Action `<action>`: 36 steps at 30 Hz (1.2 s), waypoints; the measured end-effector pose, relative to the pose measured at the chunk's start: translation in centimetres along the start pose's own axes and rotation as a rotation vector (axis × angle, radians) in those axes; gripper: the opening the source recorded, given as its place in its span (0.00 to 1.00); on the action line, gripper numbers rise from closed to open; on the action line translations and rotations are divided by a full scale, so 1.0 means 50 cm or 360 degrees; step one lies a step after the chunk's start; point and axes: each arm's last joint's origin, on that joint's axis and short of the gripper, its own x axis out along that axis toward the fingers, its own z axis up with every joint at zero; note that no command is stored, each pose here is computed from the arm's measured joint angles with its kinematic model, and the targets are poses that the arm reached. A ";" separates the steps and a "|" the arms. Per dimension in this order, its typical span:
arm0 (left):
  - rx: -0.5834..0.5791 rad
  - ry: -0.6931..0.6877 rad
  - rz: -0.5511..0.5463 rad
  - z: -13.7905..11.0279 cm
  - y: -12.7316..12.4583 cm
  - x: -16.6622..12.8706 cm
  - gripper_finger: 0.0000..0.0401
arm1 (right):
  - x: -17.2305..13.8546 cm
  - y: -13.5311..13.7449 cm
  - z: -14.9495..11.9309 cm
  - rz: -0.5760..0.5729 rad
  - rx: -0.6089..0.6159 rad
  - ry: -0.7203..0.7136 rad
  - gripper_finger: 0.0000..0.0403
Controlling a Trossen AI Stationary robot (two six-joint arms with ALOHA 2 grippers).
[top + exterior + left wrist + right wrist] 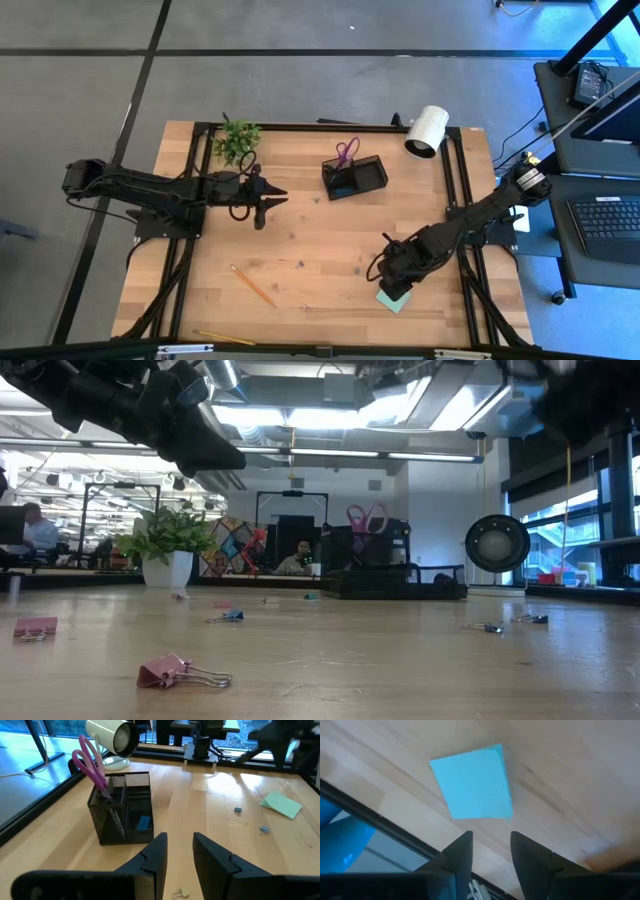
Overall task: Pick and place office supplies into organizer
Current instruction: Put the light blue sticky note into the black desk organizer
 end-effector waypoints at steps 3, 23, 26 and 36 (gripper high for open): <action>0.0000 -0.0001 0.0000 0.000 0.000 0.000 0.21 | 0.030 -0.020 0.013 0.0009 -0.0055 -0.0008 0.34; -0.0002 -0.0022 0.0010 0.003 0.000 0.000 0.21 | 0.121 -0.080 0.037 0.0309 -0.0151 -0.0062 0.34; -0.0003 -0.0028 0.0009 0.003 0.000 0.000 0.21 | 0.121 -0.079 0.037 0.0324 -0.0170 -0.0065 0.34; -0.0007 -0.0052 0.0007 0.006 0.000 0.000 0.21 | 0.118 -0.067 0.036 0.0422 -0.0219 -0.0038 0.34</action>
